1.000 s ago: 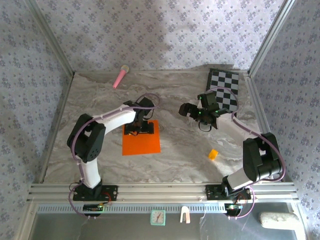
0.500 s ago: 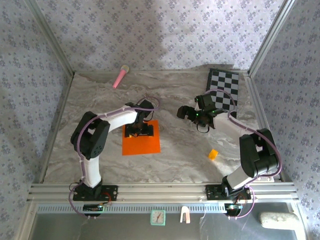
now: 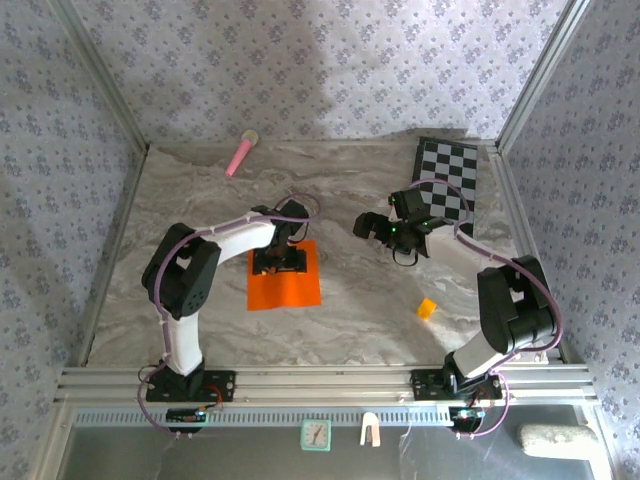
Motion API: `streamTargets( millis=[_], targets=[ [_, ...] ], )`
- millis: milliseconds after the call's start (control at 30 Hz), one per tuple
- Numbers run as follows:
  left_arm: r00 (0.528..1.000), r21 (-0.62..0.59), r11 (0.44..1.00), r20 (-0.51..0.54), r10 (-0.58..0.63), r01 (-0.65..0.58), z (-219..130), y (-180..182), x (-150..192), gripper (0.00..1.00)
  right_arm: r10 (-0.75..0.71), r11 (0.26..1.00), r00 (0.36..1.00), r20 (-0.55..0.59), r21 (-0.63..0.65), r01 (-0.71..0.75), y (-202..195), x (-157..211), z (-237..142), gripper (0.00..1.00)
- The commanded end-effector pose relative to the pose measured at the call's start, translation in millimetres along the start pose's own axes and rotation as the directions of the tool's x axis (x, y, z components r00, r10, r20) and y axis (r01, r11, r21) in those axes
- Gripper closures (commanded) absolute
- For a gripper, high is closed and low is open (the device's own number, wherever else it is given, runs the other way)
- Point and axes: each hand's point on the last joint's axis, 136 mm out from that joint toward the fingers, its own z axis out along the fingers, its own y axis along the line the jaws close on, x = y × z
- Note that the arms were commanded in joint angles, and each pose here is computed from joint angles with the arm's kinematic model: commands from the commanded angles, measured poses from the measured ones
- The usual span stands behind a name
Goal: Fold a paper plane with a square sheet of paper (pick it up from the middle)
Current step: First fold the square sheet of paper in half at the center of the table.
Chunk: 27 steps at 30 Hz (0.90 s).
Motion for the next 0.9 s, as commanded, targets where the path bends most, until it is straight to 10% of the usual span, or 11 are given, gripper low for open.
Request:
streamTargets(
  millis=[0,200,333,633,867],
  targets=[
    [0.999,-0.037,0.999,-0.044,-0.009,0.007,14.3,11.3,16.8,0.2,-0.008,1.0,1.0,0.023,-0.004,0.008,7.8,-9.7,-1.7,0.0],
    [0.996,0.159,0.987,0.086,-0.027,0.013,-40.1,-11.4,-0.2,0.52,-0.009,0.999,0.999,0.037,-0.05,0.011,16.3,-12.1,-4.7,0.0],
    [0.989,0.467,0.884,0.13,-0.073,0.004,-78.1,-49.6,-11.9,0.65,0.017,0.991,0.999,0.04,-0.136,-0.012,30.3,-12.3,-7.6,0.0],
    [0.987,0.761,0.649,0.107,-0.119,-0.004,-104.0,-103.3,-31.2,0.69,0.066,0.929,0.998,-0.008,-0.364,-0.064,66.6,-2.1,-15.5,0.08],
    [0.986,0.737,0.674,0.064,-0.154,0.057,-62.2,-101.9,-38.1,0.72,0.039,0.914,0.991,-0.126,-0.396,-0.087,76.1,34.5,6.2,0.38]
  ],
)
